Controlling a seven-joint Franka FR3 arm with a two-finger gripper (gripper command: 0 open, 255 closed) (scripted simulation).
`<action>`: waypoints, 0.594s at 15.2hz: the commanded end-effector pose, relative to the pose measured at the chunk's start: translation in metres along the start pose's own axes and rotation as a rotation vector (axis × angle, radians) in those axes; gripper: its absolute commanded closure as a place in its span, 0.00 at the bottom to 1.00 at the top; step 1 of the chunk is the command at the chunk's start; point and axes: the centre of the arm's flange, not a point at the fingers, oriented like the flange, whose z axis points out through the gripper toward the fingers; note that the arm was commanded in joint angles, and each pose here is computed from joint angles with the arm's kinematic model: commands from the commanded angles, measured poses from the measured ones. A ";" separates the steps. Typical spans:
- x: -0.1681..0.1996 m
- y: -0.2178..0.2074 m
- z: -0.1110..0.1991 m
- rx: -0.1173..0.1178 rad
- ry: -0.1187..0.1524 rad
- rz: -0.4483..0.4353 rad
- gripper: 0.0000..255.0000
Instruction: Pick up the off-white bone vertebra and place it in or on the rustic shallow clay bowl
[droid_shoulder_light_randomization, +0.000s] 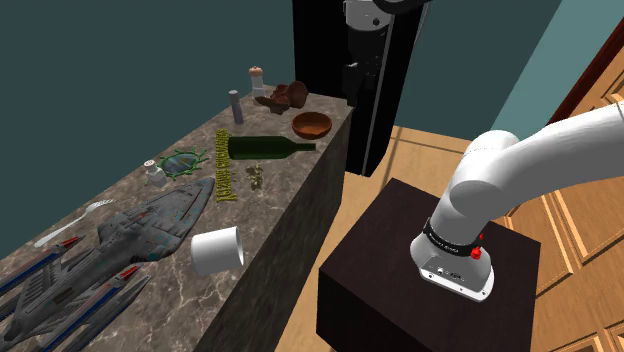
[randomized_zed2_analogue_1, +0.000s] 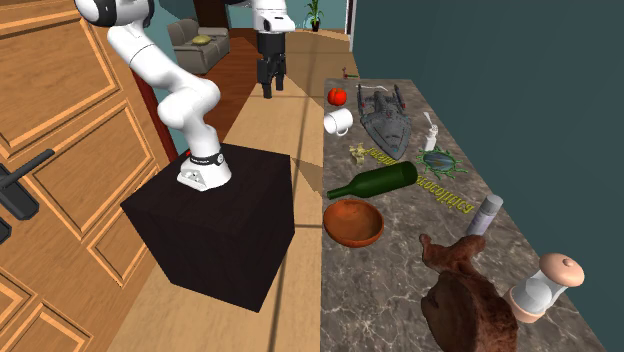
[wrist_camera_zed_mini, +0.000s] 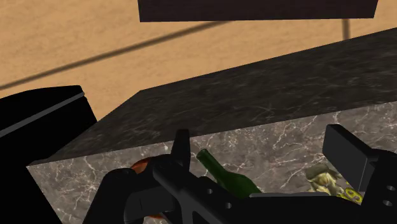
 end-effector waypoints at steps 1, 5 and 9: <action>0.000 0.000 0.000 0.000 0.000 0.000 0.00; 0.035 -0.033 0.026 -0.015 0.000 0.002 0.00; 0.070 -0.065 0.052 -0.031 0.000 0.004 0.00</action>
